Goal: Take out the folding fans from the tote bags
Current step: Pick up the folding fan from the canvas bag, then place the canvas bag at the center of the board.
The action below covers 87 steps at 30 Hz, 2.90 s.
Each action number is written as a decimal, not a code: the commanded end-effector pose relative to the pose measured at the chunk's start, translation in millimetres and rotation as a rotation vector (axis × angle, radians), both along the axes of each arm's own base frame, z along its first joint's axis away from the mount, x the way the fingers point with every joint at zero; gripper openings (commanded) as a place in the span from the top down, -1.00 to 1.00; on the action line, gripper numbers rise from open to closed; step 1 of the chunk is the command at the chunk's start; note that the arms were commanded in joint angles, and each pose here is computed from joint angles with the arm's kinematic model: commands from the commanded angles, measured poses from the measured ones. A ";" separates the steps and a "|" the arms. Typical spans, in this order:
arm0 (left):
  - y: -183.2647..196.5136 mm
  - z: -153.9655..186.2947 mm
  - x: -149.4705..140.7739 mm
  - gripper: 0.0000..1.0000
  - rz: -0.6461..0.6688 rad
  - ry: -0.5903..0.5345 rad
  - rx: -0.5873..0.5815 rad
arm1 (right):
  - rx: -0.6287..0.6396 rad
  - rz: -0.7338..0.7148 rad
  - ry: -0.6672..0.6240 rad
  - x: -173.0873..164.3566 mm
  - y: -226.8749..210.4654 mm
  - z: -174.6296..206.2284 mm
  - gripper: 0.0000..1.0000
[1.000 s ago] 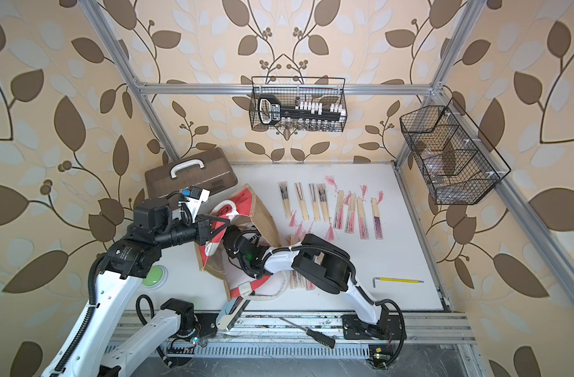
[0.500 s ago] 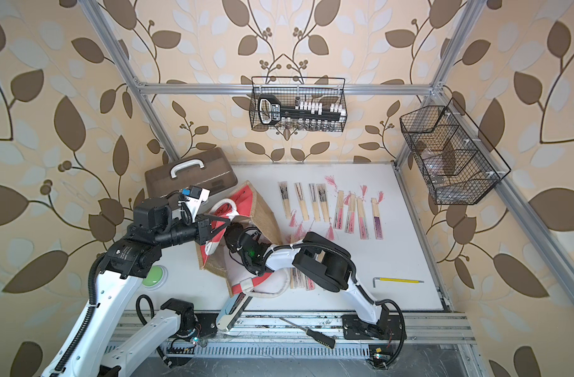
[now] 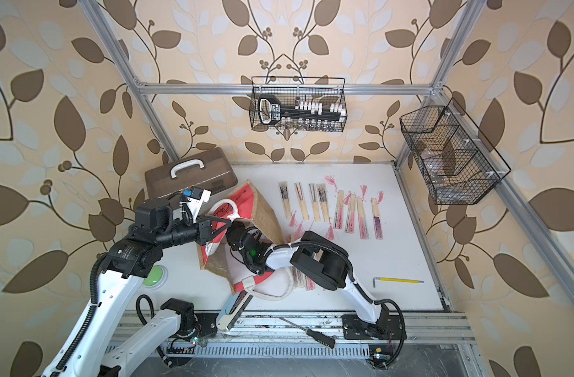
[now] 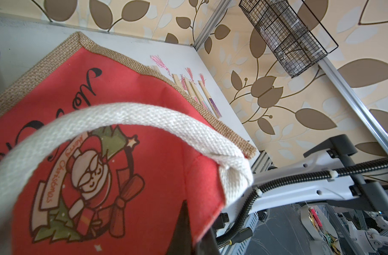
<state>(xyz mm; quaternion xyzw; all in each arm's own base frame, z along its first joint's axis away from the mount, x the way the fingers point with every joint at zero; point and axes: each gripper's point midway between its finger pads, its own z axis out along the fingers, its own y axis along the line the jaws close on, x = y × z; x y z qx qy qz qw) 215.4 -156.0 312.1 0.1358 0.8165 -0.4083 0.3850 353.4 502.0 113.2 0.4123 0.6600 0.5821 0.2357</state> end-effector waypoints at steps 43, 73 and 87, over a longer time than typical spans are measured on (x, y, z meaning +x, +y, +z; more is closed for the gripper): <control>55.3 -16.1 40.9 1.00 0.372 -0.030 0.203 | -0.015 0.230 -0.073 -74.3 -38.8 73.6 0.54; 54.3 -24.6 42.0 1.00 0.373 -0.003 0.197 | -0.116 0.445 -0.229 -140.2 -113.7 152.8 0.54; 53.7 -56.7 76.2 1.00 0.377 0.096 0.279 | -0.357 0.476 -0.442 -146.9 -155.1 203.1 0.54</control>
